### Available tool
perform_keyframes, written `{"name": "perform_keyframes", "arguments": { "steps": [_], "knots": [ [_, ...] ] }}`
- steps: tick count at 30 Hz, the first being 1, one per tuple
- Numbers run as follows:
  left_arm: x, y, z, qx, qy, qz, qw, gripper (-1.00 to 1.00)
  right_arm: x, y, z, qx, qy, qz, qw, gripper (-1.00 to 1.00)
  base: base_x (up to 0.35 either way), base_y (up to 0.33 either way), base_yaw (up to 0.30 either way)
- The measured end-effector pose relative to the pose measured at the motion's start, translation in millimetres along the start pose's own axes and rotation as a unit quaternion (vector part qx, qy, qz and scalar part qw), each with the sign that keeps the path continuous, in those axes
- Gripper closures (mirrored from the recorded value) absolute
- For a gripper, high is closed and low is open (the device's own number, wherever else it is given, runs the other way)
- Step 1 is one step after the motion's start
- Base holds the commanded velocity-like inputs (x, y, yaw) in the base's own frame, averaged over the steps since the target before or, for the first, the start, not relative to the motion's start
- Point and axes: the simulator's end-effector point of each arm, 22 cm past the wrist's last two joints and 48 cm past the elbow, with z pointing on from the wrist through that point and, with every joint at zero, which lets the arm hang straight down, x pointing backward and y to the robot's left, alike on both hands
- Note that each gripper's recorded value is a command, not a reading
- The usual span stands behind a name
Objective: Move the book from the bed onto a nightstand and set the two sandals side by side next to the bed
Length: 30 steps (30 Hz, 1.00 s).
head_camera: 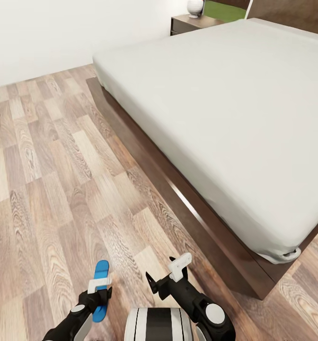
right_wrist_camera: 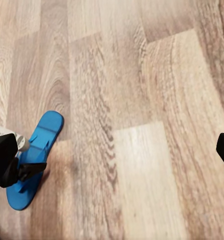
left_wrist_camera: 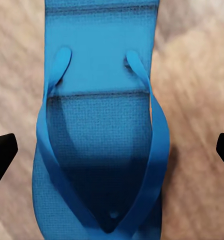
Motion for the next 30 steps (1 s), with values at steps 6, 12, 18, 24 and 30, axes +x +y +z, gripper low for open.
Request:
{"name": "perform_keyframes", "arguments": {
  "steps": [6, 12, 18, 24, 30],
  "knots": [
    [8.8, 5.7, 4.3, -0.011, 0.008, 0.000, 0.9999, -1.00, 8.7, -1.1, 3.7, -0.001, 0.008, 0.006, 0.9999, -1.00, 0.000, 0.000, 0.000],
    [7.8, 8.0, 4.3, -0.016, 0.007, -0.001, 0.9998, -1.00, 9.0, -0.9, 3.8, -0.002, 0.009, 0.006, 0.9999, -1.00, 0.000, 0.000, 0.000],
    [7.9, 8.9, 4.2, -0.018, 0.007, 0.000, 0.9998, -1.00, 9.3, -0.5, 3.7, -0.002, 0.009, 0.006, 0.9999, -1.00, 0.000, 0.000, 0.000],
    [7.5, 9.0, 4.2, -0.019, 0.006, 0.001, 0.9998, -1.00, 9.1, -0.5, 3.7, -0.002, 0.009, 0.006, 0.9999, -1.00, 0.000, 0.000, 0.000],
    [7.3, 8.9, 4.2, -0.019, 0.006, 0.002, 0.9998, -1.00, 9.3, -0.5, 3.7, -0.002, 0.009, 0.006, 0.9999, -1.00, 0.000, 0.000, 0.000]
  ]
}}
